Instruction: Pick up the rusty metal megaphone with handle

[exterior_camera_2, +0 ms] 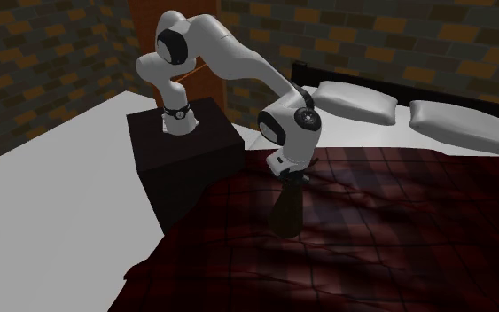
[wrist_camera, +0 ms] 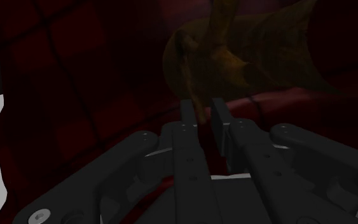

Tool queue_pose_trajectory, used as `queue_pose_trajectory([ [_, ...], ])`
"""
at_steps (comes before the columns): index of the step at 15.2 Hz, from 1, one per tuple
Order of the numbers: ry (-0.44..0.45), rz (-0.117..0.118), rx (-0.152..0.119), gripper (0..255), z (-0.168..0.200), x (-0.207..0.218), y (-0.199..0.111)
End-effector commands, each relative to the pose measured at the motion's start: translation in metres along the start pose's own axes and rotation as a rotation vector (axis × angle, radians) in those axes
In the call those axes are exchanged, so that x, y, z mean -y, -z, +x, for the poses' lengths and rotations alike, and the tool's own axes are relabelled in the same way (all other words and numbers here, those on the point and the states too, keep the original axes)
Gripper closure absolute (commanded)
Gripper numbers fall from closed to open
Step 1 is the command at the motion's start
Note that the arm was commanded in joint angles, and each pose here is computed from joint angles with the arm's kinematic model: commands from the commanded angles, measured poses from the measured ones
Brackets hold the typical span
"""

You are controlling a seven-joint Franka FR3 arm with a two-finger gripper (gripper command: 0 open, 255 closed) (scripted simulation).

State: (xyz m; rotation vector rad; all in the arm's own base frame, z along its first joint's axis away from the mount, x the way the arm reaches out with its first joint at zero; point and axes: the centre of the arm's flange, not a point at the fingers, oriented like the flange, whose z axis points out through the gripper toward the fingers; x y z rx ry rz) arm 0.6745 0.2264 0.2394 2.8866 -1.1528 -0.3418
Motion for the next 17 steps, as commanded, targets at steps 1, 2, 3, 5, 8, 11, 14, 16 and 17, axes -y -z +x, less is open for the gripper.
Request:
queue_pose_trajectory([
  [1,0.0,-0.001,0.0,255,-0.001,0.0,0.005],
  [2,0.0,-0.001,0.0,255,-0.002,-0.001,0.01],
  [3,0.0,-0.001,0.0,255,-0.003,-0.001,0.015],
  [5,0.0,-0.001,0.0,255,-0.005,-0.002,0.025],
  [8,0.0,-0.001,0.0,255,-0.008,-0.004,0.041],
  [11,0.0,-0.001,0.0,255,-0.011,-0.005,0.056],
  [14,0.0,-0.001,0.0,255,-0.014,-0.007,0.072],
  [16,0.0,-0.001,0.0,255,-0.016,-0.007,0.078],
  [17,0.0,-0.001,0.0,255,-0.016,-0.007,0.078],
])
